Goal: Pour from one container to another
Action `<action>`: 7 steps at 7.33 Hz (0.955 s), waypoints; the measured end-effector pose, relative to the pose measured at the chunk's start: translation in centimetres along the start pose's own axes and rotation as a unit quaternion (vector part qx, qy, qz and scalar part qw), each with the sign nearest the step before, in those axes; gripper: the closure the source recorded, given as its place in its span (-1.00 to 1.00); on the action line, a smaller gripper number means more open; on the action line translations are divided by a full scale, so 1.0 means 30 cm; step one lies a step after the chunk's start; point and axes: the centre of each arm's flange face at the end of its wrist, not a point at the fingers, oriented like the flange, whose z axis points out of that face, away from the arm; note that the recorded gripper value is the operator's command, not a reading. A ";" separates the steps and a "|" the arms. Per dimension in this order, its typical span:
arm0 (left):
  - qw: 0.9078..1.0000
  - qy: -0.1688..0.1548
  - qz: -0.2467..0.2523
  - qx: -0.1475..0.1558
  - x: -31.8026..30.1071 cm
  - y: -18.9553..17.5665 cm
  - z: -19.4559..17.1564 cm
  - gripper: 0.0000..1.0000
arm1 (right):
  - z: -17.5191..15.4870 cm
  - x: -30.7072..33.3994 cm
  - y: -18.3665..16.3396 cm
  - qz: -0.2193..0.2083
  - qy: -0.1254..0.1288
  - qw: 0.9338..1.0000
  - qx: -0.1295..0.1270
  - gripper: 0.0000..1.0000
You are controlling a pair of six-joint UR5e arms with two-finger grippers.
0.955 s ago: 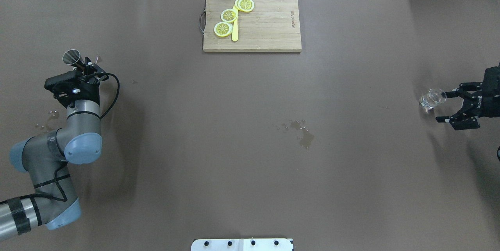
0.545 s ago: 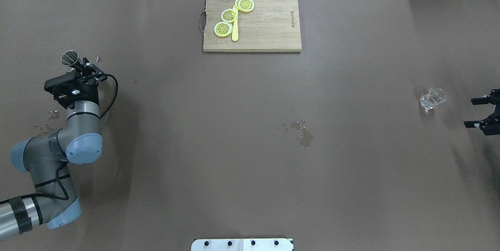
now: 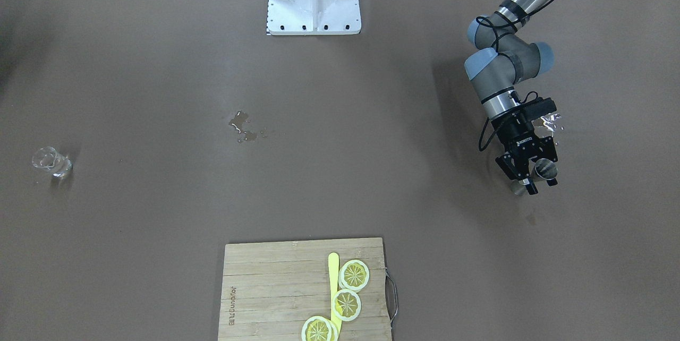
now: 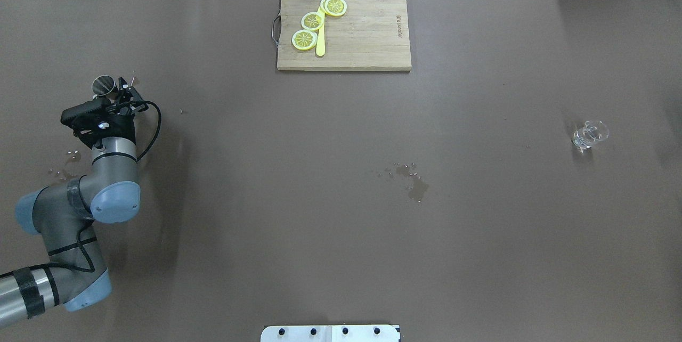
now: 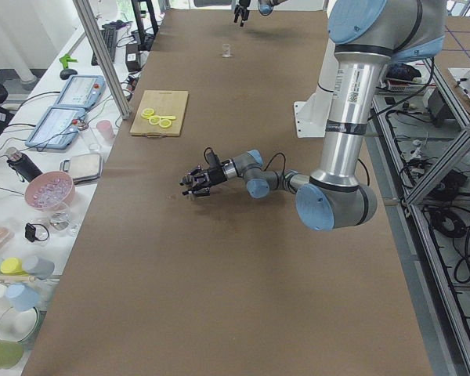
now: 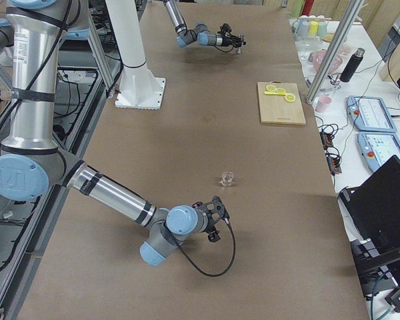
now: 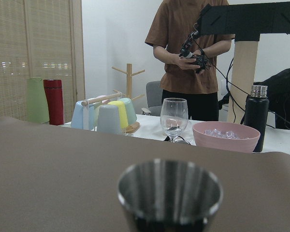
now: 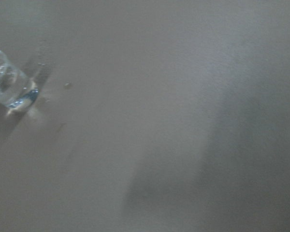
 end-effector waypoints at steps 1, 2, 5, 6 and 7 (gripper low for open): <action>1.000 0.000 0.001 0.000 0.000 0.000 0.000 -0.95 | -0.006 0.025 -0.012 0.037 0.021 0.999 -0.019 -1.00; 1.000 0.000 0.001 0.000 0.001 0.000 0.000 -0.95 | -0.007 0.028 -0.031 0.065 0.034 0.996 -0.040 -1.00; 1.000 0.002 -0.001 0.001 0.012 -0.013 -0.008 -0.95 | -0.013 -0.085 -0.200 0.127 0.061 0.984 -0.112 -1.00; 1.000 0.005 -0.004 0.001 0.019 -0.025 -0.015 -0.95 | -0.037 -0.111 -0.235 0.143 0.076 0.978 -0.127 -1.00; 1.000 0.007 -0.006 0.000 0.024 -0.042 -0.024 -0.95 | -0.061 -0.128 -0.254 0.161 0.088 0.973 -0.141 -1.00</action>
